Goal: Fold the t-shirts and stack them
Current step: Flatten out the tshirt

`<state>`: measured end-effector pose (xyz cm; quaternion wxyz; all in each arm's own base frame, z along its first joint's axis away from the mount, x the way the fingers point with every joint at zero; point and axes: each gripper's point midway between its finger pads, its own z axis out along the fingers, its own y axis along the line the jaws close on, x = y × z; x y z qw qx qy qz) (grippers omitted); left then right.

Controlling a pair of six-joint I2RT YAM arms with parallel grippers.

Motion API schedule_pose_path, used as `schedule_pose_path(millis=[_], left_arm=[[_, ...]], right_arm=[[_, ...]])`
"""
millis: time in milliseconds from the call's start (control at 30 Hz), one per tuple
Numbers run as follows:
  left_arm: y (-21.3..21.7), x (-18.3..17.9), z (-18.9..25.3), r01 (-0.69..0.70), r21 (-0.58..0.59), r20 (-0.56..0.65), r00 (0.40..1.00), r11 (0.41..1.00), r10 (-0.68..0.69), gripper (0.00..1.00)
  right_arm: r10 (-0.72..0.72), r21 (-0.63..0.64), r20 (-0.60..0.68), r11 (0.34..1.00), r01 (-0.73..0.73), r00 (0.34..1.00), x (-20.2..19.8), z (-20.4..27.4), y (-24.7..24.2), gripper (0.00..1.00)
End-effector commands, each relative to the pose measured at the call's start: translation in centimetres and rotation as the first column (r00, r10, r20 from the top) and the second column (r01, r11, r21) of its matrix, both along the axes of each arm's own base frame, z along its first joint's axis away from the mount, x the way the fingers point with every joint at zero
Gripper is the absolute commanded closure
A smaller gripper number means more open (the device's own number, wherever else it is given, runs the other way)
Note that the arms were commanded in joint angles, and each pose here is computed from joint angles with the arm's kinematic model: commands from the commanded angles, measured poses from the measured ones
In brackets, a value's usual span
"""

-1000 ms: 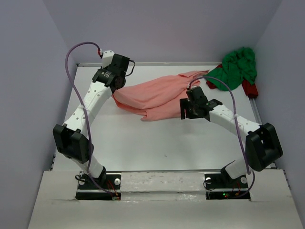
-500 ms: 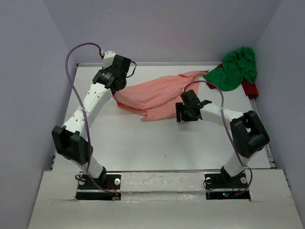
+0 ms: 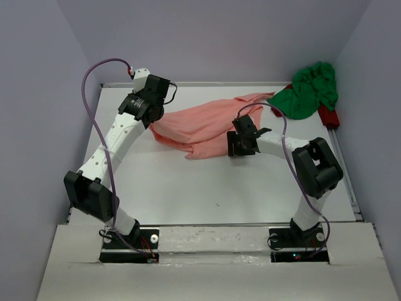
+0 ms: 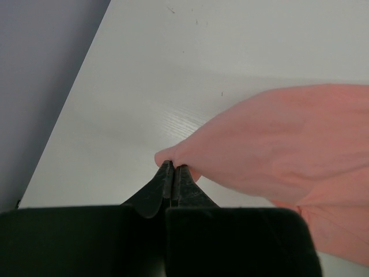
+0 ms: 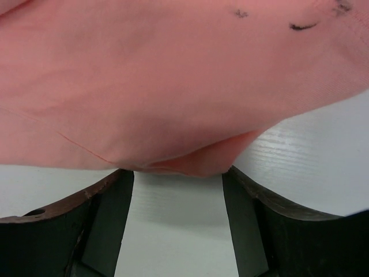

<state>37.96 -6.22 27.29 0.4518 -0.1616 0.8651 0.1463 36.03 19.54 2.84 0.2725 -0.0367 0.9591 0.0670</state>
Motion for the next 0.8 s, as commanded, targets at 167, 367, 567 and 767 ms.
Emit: schedule_pose_path(millis=[167,367,567,767], left_arm=[[0.6,-0.6,1.4,0.001,0.008,0.055,0.998,1.000,-0.001,1.00],[0.5,-0.9,0.6,0.003,0.005,0.037,0.999,1.000,-0.004,1.00],[0.6,-1.2,0.0,-0.002,0.006,0.023,1.000,1.000,0.002,1.00],[0.4,-1.4,-0.2,-0.004,0.002,0.017,1.000,1.000,0.004,1.00]], right_arm=[[-0.039,0.023,0.092,0.999,0.037,0.995,4.1,1.7,1.0,0.45],[-0.057,0.033,0.099,0.998,0.054,0.993,4.2,2.2,1.0,1.00],[-0.118,-0.024,0.259,0.991,0.129,0.959,4.7,8.5,-1.5,1.00],[-0.149,-0.044,0.509,0.979,0.199,0.848,5.3,22.4,-4.4,1.00]])
